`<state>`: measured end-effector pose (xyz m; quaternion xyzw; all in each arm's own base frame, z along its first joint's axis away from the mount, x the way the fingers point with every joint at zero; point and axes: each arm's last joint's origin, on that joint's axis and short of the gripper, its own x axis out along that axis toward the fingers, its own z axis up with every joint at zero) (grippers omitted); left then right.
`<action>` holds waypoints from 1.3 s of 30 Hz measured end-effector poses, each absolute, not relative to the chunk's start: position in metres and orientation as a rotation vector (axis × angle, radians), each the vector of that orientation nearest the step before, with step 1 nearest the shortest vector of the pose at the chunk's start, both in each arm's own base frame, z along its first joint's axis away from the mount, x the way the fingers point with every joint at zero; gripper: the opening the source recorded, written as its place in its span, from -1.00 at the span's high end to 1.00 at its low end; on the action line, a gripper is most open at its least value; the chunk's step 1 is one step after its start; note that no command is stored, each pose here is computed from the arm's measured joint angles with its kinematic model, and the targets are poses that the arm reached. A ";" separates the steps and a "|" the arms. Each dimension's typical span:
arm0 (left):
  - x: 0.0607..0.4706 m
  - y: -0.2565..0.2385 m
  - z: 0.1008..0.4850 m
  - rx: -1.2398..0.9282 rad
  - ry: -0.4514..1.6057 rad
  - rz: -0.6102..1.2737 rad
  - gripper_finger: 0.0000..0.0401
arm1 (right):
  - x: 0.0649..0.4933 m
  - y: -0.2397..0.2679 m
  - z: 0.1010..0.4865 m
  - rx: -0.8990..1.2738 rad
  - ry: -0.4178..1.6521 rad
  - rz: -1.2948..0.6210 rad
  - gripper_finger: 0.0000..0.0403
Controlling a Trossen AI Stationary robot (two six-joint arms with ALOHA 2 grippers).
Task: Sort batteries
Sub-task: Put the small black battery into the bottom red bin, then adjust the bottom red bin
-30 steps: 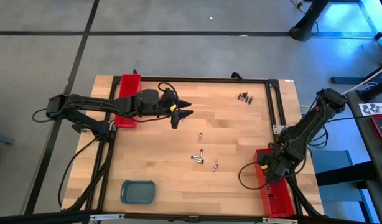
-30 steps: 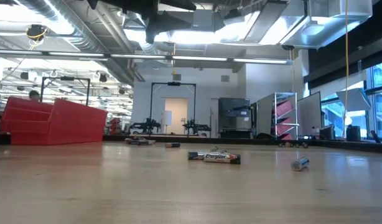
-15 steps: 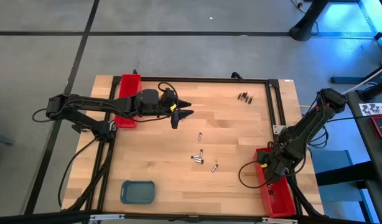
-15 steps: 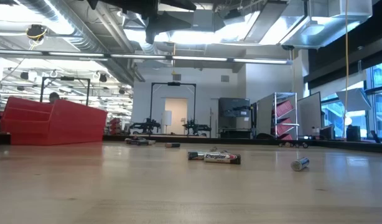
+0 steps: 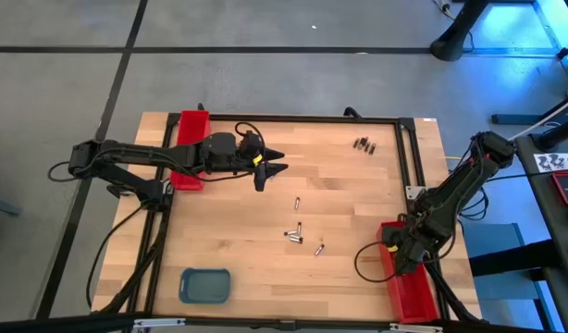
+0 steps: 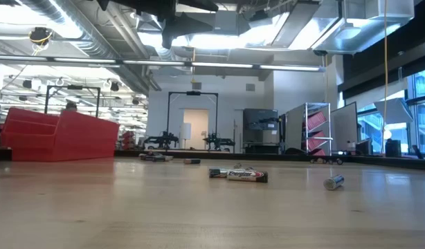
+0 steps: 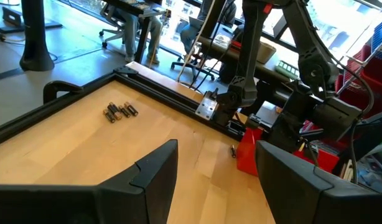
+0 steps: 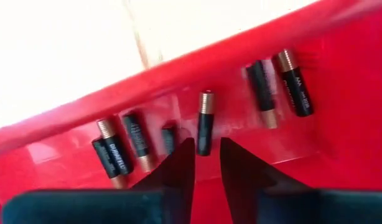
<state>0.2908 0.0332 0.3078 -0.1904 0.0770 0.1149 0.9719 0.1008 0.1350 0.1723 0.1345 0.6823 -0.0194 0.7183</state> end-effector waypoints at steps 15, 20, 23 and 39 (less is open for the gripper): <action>0.291 0.033 0.308 -0.362 0.159 0.230 -0.01 | 0.116 0.155 0.254 0.390 1.433 0.048 0.60; 0.290 0.033 0.306 -0.327 0.179 0.229 0.00 | 0.125 0.158 0.289 0.427 1.219 0.010 0.60; 0.290 0.033 0.303 -0.313 0.212 0.232 0.03 | 0.134 0.152 0.299 0.460 1.089 -0.087 0.60; 0.286 0.032 0.292 -0.305 0.334 0.225 0.10 | 0.179 0.106 0.297 0.434 0.979 -0.217 0.60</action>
